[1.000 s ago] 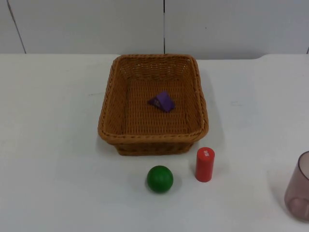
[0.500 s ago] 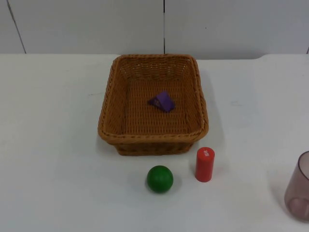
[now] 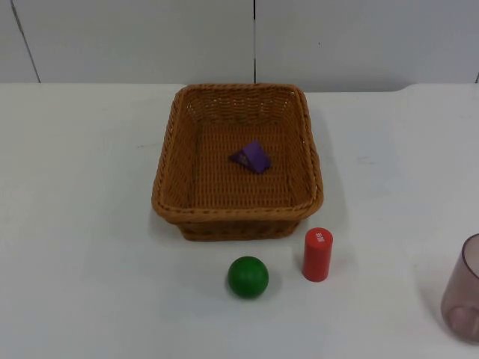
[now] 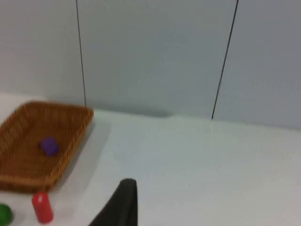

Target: Pick up the basket with the left hand and place the triangular block into the basket with the right hand.

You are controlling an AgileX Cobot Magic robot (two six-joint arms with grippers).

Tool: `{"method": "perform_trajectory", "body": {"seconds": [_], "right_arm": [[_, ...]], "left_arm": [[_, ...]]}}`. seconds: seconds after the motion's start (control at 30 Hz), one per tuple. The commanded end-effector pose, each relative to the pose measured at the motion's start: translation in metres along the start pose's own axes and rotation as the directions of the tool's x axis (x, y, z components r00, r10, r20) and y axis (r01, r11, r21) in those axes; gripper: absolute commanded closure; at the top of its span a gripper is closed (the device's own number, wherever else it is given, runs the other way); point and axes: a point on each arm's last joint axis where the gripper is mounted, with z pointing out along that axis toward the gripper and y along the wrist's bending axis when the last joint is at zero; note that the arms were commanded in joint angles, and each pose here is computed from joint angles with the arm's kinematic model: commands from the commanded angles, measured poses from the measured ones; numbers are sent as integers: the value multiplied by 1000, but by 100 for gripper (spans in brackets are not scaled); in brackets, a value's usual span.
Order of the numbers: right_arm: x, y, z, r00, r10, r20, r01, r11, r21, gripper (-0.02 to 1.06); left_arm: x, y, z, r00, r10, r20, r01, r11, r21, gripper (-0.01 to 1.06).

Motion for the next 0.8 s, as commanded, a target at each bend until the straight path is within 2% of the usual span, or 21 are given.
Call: {"method": "perform_trajectory", "body": {"seconds": [0.0,0.1,0.33,0.4,0.47,0.57,0.67,0.77], "right_arm": [[7,0,8,999,9,-42,-9,1000,-1,-1],[20,0,22,994,30,-105,-30,1000,-3,-1],[40,1,42,981,39,-192,-42,999,-9,-1],[52,2,52,969,42,-242,-46,999,-13,-1],[57,2,58,968,45,-247,-49,999,-10,-1],[58,2,59,968,45,-248,-49,999,-10,-1],[58,2,59,968,46,-248,-49,999,-8,-1],[58,1,59,967,57,-249,-58,998,2,-1]], "left_arm": [[10,1,8,998,-9,-61,9,1000,7,0],[27,1,22,988,-10,-153,11,1000,8,0],[49,1,40,970,-17,-243,20,1000,13,0],[62,1,48,956,-17,-292,22,1000,13,0],[71,3,52,942,-29,-333,29,1000,-3,0],[71,5,52,942,-43,-334,36,999,-29,0],[71,9,52,939,-90,-333,64,994,-88,0],[71,10,52,938,-100,-333,70,992,-101,0]]}}
